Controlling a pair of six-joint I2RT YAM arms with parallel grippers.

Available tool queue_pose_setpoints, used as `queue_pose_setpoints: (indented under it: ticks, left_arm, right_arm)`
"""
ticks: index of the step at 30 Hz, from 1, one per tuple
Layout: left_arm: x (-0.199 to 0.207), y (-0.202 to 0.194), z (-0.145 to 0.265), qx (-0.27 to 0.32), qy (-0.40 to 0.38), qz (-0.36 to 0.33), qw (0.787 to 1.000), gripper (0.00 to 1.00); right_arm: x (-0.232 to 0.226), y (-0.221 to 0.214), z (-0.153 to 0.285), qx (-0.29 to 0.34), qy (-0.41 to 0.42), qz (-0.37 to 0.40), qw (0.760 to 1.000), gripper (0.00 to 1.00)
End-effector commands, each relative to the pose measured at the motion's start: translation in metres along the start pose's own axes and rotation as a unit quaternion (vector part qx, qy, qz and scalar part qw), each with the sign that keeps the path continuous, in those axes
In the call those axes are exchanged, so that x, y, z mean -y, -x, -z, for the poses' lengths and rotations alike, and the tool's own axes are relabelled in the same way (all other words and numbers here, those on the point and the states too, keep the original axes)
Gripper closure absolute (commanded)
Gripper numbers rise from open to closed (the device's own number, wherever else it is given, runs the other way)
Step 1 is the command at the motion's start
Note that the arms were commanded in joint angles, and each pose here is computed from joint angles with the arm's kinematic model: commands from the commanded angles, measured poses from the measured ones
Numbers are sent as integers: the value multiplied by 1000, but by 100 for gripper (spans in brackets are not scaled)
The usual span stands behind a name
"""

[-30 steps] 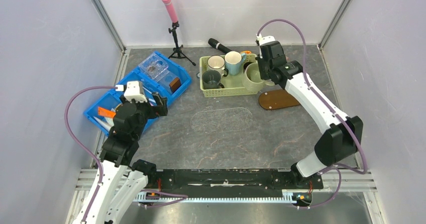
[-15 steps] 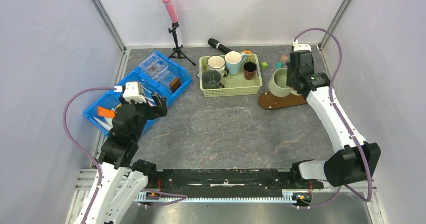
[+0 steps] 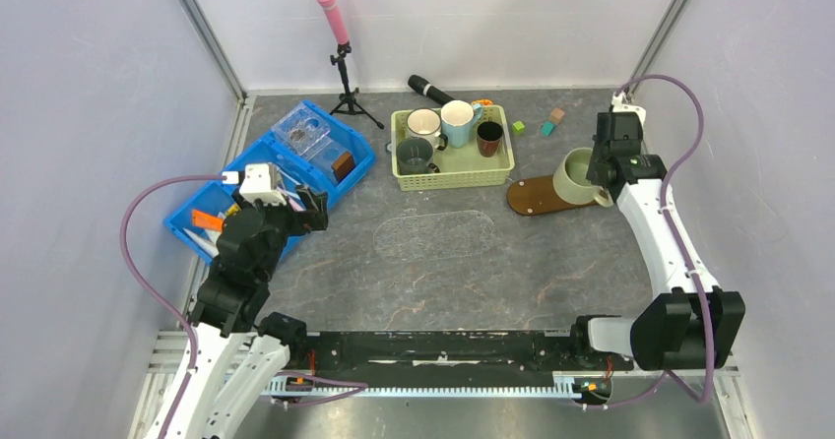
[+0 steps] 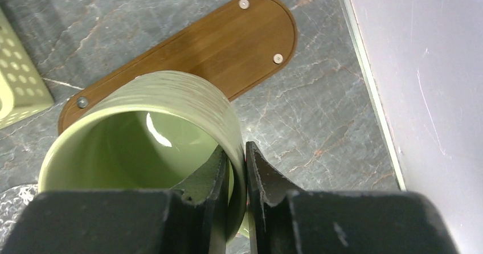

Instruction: Prepare toiletry sets of a toothbrush and toothpaste on the tray

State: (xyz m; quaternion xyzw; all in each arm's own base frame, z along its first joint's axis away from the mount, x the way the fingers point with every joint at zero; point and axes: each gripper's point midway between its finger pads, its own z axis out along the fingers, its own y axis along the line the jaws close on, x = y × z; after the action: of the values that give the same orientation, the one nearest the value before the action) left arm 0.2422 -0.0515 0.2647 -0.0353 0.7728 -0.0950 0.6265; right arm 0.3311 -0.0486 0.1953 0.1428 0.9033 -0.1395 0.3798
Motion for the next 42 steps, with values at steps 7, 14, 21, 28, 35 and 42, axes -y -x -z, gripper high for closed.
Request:
queue_pose_setpoints:
  ticks: [7, 14, 21, 28, 35, 42]
  left_arm:
    - [3, 12, 5, 28, -3, 5, 1000, 0]
    - [3, 13, 7, 32, -4, 3, 999, 0]
    - [3, 14, 7, 33, -3, 2, 999, 0]
    - [3, 14, 8, 35, -2, 0, 999, 0]
    - [3, 14, 8, 35, -2, -2, 999, 0]
    - [3, 13, 7, 33, -1, -4, 999, 0]
  right_arm:
    - [31, 27, -2, 52, -13, -103, 993, 100]
    - [45, 19, -12, 46, -27, -131, 990, 100]
    - [55, 13, -23, 50, -33, -165, 984, 100]
    - [68, 8, -43, 49, -36, -215, 975, 100]
    - [87, 22, -60, 68, -67, -237, 967, 100]
    - [90, 33, -84, 53, -84, -228, 969, 100]
